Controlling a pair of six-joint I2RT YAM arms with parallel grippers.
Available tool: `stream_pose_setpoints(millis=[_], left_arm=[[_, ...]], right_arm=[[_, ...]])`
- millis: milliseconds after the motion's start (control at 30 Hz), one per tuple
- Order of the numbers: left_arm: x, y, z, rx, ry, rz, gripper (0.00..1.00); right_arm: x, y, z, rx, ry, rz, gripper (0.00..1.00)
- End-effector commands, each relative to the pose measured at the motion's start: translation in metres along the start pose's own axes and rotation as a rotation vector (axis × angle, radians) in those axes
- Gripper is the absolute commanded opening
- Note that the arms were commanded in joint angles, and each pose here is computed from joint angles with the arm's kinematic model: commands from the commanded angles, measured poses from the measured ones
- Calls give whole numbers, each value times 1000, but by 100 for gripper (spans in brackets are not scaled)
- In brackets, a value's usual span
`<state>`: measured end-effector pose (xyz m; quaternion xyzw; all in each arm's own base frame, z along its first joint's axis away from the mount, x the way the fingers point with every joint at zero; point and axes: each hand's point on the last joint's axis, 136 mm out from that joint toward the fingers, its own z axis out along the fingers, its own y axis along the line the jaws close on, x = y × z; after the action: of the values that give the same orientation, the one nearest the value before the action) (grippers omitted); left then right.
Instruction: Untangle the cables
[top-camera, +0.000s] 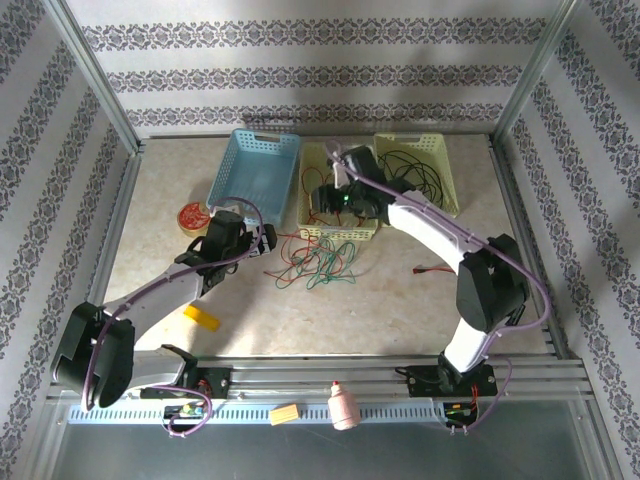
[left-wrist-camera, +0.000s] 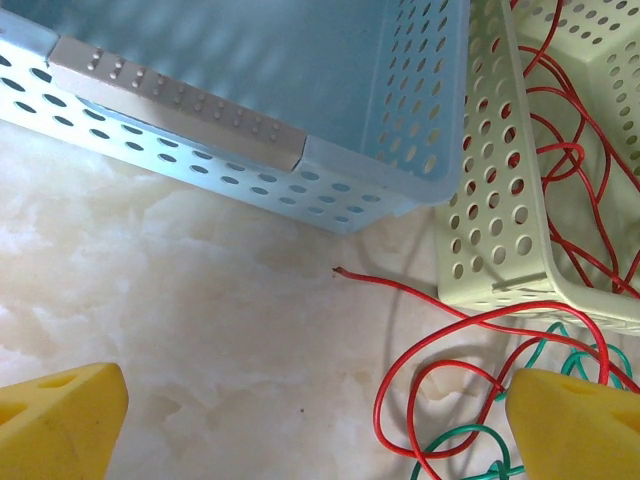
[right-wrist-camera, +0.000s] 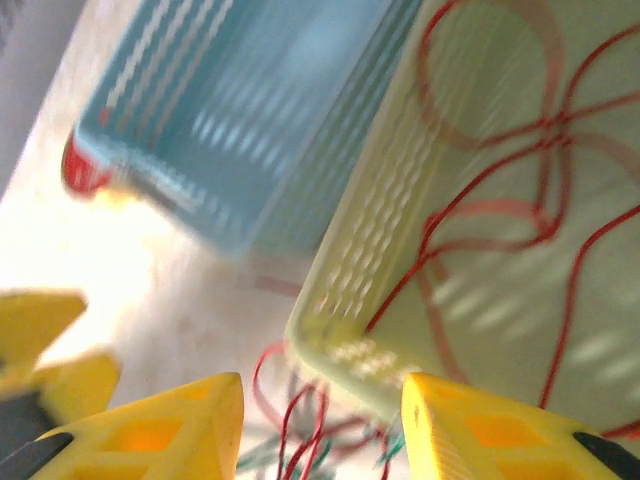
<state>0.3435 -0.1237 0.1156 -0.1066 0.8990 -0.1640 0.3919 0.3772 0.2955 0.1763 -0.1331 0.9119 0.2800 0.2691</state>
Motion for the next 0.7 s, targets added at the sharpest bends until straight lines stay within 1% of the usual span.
stream_pose_setpoints(millis=[0, 100, 333, 533, 567, 633, 667], left_arm=[[8, 9, 5, -27, 38, 27, 97], [9, 7, 8, -20, 48, 33, 97], [13, -1, 12, 17, 76, 50, 97], [19, -5, 14, 39, 104, 71, 96], [20, -7, 15, 49, 107, 81, 96], [23, -14, 15, 76, 118, 103, 96], [25, -19, 15, 95, 126, 117, 96]], right_arm=[[54, 15, 6, -35, 170, -94, 44], [73, 18, 17, -36, 223, -110, 43], [83, 4, 31, 26, 276, -116, 39], [95, -1, 36, 29, 317, -113, 33], [95, -2, 36, 33, 315, -115, 30], [94, -3, 36, 37, 310, -116, 21], [93, -2, 36, 36, 304, -115, 14]])
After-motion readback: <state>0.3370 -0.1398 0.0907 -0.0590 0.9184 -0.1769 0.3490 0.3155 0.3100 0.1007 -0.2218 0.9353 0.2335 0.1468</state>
